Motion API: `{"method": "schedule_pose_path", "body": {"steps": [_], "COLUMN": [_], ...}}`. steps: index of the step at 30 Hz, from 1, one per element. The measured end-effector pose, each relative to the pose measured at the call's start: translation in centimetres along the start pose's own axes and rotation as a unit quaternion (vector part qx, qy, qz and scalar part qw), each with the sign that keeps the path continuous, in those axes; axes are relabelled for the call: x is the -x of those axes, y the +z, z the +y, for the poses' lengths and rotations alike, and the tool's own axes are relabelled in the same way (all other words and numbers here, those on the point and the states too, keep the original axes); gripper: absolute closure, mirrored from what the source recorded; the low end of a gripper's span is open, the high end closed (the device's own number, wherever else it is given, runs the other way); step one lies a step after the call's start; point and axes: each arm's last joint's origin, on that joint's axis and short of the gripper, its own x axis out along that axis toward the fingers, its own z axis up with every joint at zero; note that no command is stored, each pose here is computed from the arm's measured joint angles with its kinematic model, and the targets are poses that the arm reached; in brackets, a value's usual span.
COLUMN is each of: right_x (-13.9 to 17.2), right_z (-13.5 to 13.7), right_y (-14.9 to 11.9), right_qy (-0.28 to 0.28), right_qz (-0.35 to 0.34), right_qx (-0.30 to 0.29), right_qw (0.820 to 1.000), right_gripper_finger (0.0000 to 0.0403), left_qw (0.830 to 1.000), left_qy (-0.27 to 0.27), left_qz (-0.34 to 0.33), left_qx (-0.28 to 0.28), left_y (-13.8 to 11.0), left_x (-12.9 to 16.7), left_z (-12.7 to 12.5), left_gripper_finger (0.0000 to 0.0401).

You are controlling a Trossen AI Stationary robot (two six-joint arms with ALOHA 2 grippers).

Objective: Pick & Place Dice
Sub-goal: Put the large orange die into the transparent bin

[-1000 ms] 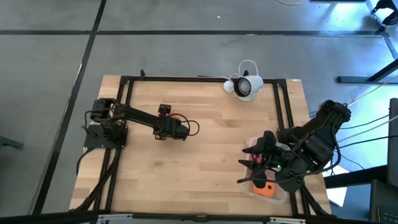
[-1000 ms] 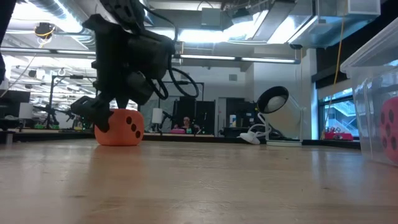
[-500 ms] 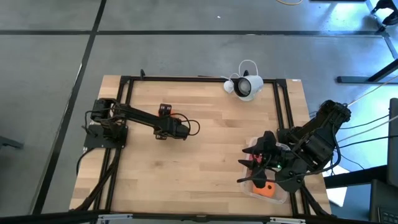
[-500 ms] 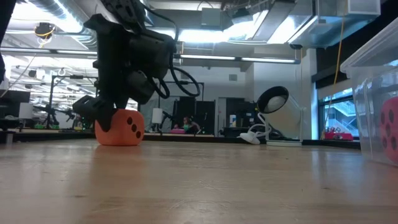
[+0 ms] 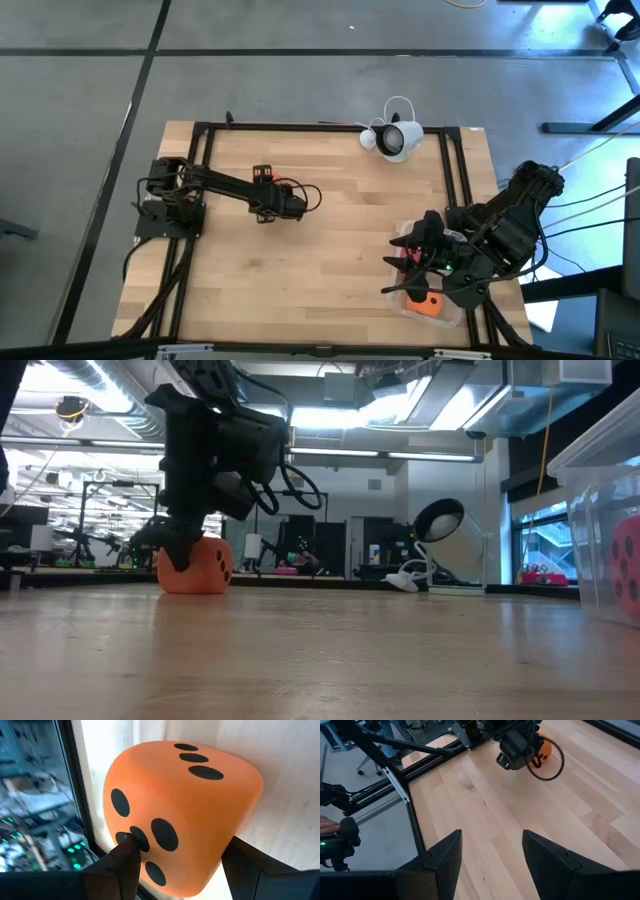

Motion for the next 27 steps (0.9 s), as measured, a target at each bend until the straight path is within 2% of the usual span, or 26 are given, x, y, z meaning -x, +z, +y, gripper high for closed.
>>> {"method": "schedule_pose_path", "body": {"steps": [12,19,22,27], "right_x": [0.0,0.0,0.0,0.0], "right_z": [0.0,0.0,0.0,-0.1], "right_y": [0.0,0.0,0.1,0.1], "right_qy": [0.0,-0.002,-0.006,-0.014], "right_qz": [0.0,-0.005,-0.013,-0.027], "right_qx": [0.004,0.003,0.002,0.012], "right_qw": [1.0,1.0,1.0,0.999], "right_gripper_finger": [0.0197,0.0197,0.0197,0.0197], "left_qw": [1.0,0.999,0.992,0.973], "left_qy": [-0.009,-0.025,-0.071,-0.161], "left_qz": [-0.004,-0.024,-0.074,-0.123], "left_qx": [0.02,0.034,0.069,0.112], "left_y": [0.3,1.3,2.0,1.5], "left_x": [0.4,3.2,5.2,7.5], "left_z": [0.1,1.6,2.6,3.7], "left_gripper_finger": [0.0201,0.0206,0.0211,0.0228]}}
